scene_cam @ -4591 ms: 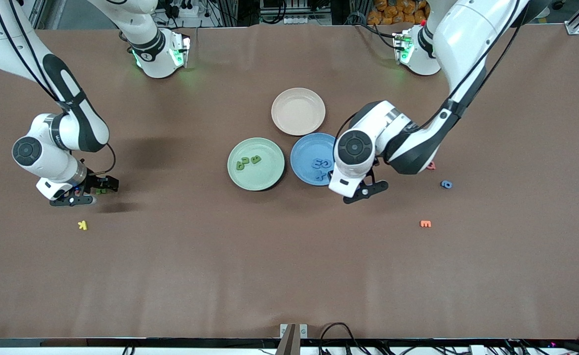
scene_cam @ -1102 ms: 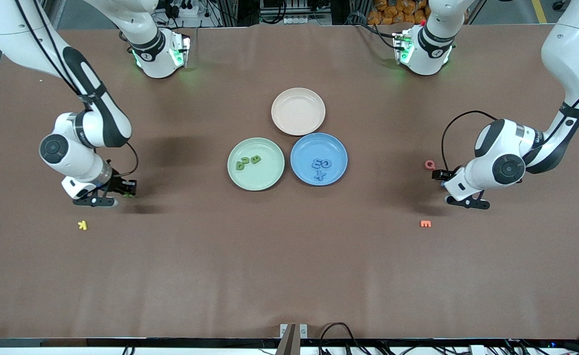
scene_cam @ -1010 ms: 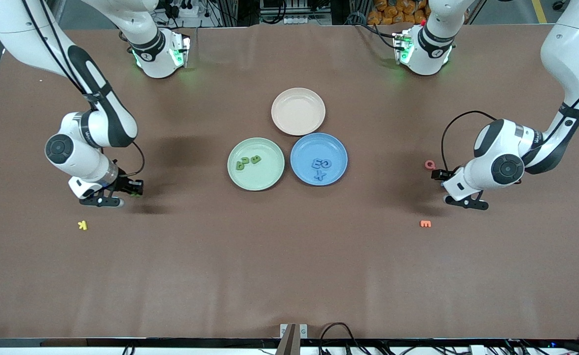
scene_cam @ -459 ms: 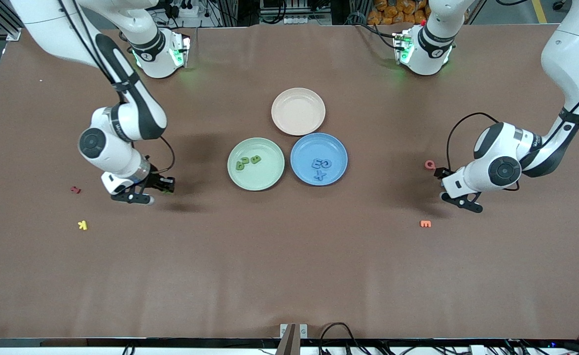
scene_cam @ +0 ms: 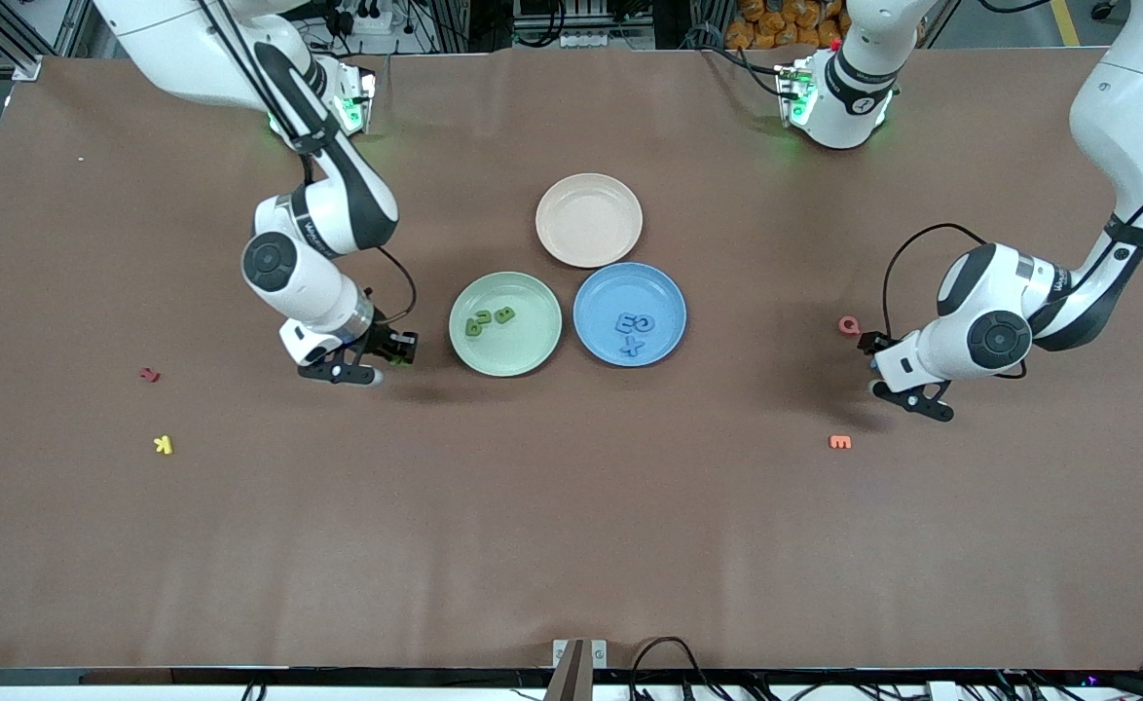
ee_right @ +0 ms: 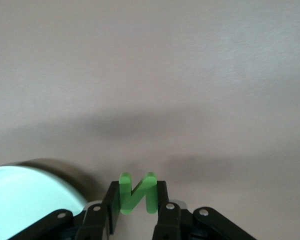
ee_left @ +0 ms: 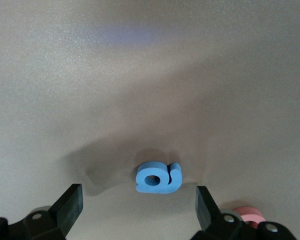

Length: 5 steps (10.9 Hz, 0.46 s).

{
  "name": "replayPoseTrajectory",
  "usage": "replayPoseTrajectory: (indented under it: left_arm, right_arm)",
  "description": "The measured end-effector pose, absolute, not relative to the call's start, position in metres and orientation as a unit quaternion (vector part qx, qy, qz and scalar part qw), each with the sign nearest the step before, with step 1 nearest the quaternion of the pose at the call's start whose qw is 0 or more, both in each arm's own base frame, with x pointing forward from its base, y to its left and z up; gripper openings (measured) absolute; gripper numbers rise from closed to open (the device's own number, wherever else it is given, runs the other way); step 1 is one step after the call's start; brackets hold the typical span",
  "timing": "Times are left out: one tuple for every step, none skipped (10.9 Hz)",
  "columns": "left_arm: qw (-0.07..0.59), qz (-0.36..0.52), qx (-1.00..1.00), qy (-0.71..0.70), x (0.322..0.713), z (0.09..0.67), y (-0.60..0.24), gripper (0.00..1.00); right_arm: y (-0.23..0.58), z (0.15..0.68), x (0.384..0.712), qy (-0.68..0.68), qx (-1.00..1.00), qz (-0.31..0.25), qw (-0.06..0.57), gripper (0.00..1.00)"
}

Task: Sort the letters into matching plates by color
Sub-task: 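Carry green N to the green plate and release it with the right gripper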

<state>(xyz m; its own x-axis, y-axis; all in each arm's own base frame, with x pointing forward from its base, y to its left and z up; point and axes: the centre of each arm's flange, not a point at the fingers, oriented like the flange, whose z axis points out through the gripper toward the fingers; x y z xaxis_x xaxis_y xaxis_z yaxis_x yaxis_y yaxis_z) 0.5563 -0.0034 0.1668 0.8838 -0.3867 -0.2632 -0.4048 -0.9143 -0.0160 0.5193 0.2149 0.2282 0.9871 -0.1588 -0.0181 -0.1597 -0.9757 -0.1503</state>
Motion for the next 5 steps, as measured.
replayPoseTrajectory:
  left_arm:
    - [0.035, 0.128, -0.970, 0.204, 0.556, 0.167, -0.004, 1.00]
    - [0.035, 0.128, -0.970, 0.205, 0.556, 0.167, -0.004, 1.00]
    - [0.035, 0.127, -0.970, 0.206, 0.557, 0.167, -0.005, 1.00]
    - [0.036, 0.126, -0.970, 0.206, 0.557, 0.168, -0.006, 1.00]
    - [0.036, 0.126, -0.970, 0.207, 0.558, 0.168, -0.006, 1.00]
  right_arm:
    - [0.233, 0.233, 0.516, 0.083, -0.993, 0.001, 0.079, 0.33]
    - [0.251, 0.236, 0.511, 0.086, -0.993, 0.000, 0.081, 0.33]
    - [0.270, 0.238, 0.503, 0.085, -0.993, 0.001, 0.083, 0.33]
    - [0.289, 0.238, 0.493, 0.085, -0.993, 0.003, 0.083, 0.33]
    - [0.309, 0.239, 0.482, 0.085, -0.993, 0.005, 0.083, 0.33]
